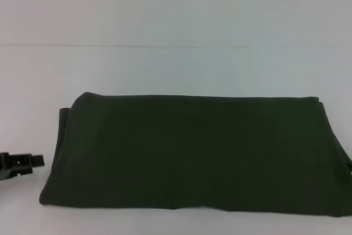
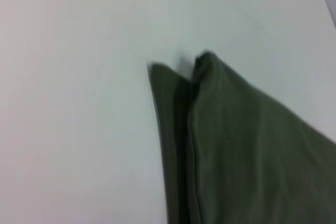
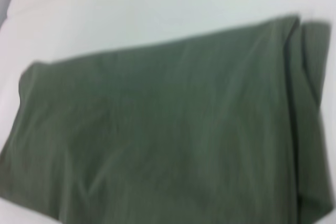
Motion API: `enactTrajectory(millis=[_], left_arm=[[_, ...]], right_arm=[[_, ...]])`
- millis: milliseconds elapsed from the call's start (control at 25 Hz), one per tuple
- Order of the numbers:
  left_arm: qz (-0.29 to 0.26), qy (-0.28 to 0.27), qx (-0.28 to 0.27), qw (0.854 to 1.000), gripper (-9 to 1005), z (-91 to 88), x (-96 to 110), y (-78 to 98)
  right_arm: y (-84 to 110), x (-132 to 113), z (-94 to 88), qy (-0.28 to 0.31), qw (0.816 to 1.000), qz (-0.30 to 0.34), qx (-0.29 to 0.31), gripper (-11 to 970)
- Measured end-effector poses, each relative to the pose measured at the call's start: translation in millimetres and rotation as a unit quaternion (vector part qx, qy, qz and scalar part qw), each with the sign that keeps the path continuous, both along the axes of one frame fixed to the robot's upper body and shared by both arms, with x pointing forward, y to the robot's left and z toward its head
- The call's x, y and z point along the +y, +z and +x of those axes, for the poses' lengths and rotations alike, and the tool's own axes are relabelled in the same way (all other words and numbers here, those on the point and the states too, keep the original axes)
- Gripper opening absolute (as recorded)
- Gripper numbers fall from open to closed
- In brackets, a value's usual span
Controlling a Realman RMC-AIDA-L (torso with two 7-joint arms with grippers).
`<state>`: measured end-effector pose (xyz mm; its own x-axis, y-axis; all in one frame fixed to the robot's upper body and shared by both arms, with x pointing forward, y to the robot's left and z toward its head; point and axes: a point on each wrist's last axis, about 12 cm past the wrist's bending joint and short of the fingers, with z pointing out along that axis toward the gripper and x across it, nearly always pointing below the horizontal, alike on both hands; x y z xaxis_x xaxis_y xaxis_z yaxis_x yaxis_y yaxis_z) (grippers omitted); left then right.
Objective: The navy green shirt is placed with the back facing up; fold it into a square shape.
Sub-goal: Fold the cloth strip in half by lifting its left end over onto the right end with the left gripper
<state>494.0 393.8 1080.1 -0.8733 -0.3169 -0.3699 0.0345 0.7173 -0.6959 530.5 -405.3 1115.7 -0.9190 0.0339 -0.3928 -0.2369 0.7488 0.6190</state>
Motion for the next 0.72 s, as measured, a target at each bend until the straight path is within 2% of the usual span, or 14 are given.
enactTrajectory(millis=[160,280,440,600,720], left_arm=[[-0.02,0.024,-0.031,0.999,368,2.1,6.2,7.3],[-0.035,0.029,-0.043,0.998,510,4.6,6.5,12.1],[-0.045,0.031,-0.03,0.998,629,10.4,3.6,15.1],[-0.062,0.033,-0.014,0.997,748,15.8,-1.3,14.4],[-0.066,0.035,-0.002,0.997,804,19.7,-4.4,13.1]], right_arm=[[15.2,-2.9,4.2,0.005,0.996,0.021,-0.082,644],[24.4,7.7,8.4,0.041,0.98,0.05,-0.186,709],[23.0,39.6,14.1,0.121,0.942,0.054,-0.307,860],[11.1,83.8,20.3,0.219,0.897,0.029,-0.383,847],[-0.7,114.4,24.1,0.269,0.865,0.004,-0.423,841]])
